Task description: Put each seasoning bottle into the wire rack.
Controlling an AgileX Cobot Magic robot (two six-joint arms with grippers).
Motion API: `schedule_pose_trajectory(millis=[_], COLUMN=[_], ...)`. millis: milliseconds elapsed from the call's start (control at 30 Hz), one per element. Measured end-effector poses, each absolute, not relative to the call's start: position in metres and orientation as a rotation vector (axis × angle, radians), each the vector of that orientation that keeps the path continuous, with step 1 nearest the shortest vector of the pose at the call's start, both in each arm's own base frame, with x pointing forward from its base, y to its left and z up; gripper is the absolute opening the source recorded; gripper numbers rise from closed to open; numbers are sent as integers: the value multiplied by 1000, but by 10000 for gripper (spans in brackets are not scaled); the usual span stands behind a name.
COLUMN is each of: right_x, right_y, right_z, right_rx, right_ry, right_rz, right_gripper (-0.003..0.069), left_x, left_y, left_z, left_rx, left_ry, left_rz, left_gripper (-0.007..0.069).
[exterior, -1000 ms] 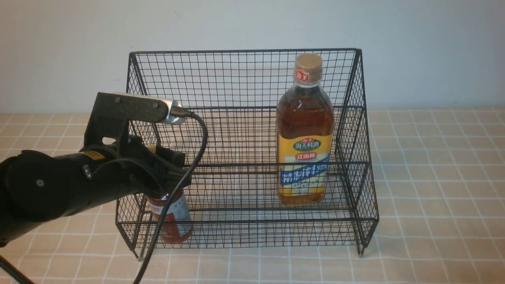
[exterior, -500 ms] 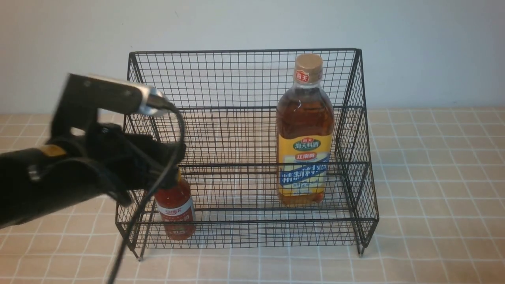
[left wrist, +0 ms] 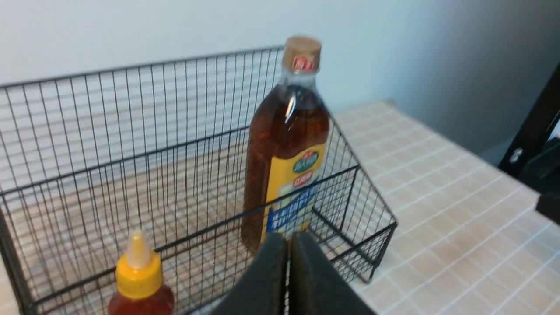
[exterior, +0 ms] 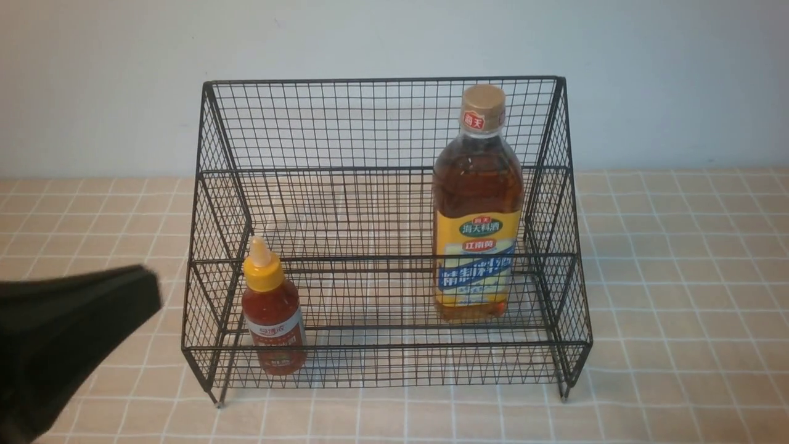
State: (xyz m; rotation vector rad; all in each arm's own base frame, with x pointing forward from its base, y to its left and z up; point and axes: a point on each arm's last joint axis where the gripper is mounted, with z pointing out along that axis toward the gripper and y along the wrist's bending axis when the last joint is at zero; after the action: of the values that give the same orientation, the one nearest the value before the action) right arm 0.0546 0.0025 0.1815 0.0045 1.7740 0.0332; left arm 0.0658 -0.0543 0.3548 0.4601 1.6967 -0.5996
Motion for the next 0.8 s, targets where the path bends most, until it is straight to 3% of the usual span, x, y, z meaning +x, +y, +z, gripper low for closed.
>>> schedule_pose_trajectory(millis=[367,633,800], right_x=[55,55,55], right_y=[2,2,2], right_z=[181,181,181], right_rx=[5,5,5], right_ry=[1774,1774,1774], right_rz=[33,33,33], right_gripper=[-14,-14,-14], left_x=[35,40,40], left_y=[-42,-36,-28], left_z=[364,369,353], left_rx=[482,387,393], left_ry=[1546,1434,1414], left_rz=[-607,-508,-369], left_gripper=[-7,-7,-7])
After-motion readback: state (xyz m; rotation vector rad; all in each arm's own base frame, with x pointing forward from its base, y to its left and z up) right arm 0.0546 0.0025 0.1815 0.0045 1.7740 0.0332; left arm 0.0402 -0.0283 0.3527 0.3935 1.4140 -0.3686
